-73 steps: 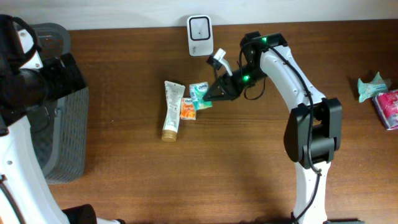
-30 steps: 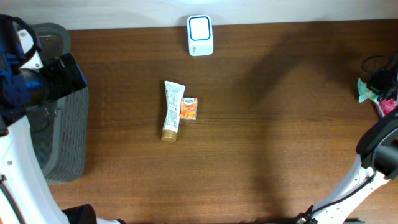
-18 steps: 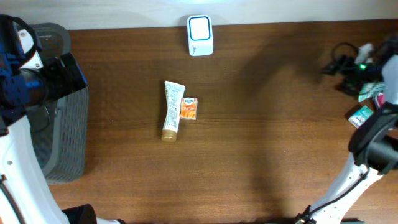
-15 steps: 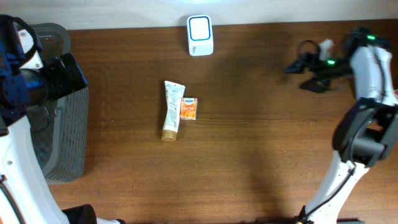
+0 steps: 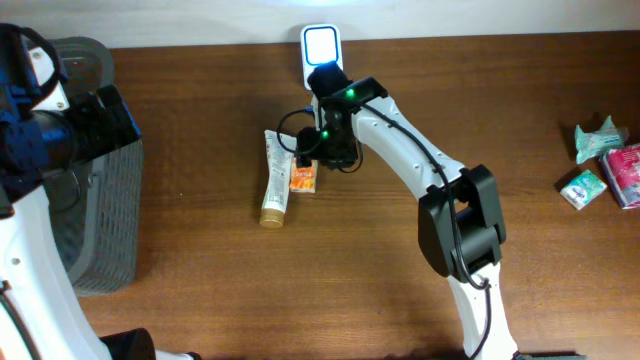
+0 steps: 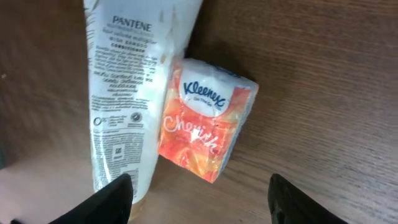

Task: Scan the item barcode
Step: 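Reach the right gripper to the orange Kleenex pack and grasp it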

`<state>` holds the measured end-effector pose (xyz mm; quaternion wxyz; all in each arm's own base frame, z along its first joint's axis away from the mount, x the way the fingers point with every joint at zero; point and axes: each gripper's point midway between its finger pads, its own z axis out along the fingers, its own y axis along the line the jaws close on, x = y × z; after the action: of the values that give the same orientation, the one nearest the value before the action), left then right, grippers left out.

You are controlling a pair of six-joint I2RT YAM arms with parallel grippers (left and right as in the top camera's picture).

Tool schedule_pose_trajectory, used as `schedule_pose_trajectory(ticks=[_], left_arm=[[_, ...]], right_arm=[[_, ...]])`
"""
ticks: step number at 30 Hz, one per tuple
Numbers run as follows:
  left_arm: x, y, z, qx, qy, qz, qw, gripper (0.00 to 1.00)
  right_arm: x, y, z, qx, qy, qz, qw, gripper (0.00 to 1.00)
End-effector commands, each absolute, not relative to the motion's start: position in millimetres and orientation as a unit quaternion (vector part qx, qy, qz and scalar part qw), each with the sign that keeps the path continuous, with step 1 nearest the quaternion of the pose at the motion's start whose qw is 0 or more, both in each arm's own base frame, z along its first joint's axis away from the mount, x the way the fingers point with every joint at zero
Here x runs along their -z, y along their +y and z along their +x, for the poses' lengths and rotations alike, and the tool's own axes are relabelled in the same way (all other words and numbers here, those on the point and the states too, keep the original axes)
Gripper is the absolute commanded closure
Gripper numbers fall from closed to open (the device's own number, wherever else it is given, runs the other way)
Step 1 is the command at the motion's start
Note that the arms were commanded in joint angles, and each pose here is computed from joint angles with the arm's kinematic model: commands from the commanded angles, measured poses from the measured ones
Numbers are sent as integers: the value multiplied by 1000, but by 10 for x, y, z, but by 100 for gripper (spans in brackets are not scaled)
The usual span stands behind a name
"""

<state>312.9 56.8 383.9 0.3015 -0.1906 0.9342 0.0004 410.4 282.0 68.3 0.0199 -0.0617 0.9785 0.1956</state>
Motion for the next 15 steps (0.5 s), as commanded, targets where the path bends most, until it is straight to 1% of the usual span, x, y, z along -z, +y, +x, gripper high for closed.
schedule_pose_trajectory(ticks=[1, 3, 5, 9, 11, 14, 15], left_arm=[[-3858, 584, 3113, -5, 934, -187, 304, 1], [-3858, 585, 3113, -5, 934, -187, 304, 1], [-3858, 584, 3113, -5, 934, -187, 304, 1], [-3858, 585, 3113, -5, 934, -187, 304, 1], [-3858, 584, 3113, -5, 934, -187, 304, 1], [-3858, 584, 3113, -5, 934, -187, 304, 1], [-3858, 584, 3113, -5, 934, -187, 304, 1]], right_arm=[[-501, 2778, 4108, -173, 984, -40, 10, 43], [-393, 2783, 4088, -169, 986, -10, -6, 45], [-271, 2804, 4100, -167, 986, -9, -11, 45], [-246, 2909, 4074, -168, 986, -21, -6, 46], [-207, 2851, 4114, -147, 989, -13, 4, 49], [-10, 2857, 4066, -140, 990, -15, -14, 50], [54, 2886, 4022, -141, 990, -21, -23, 58]])
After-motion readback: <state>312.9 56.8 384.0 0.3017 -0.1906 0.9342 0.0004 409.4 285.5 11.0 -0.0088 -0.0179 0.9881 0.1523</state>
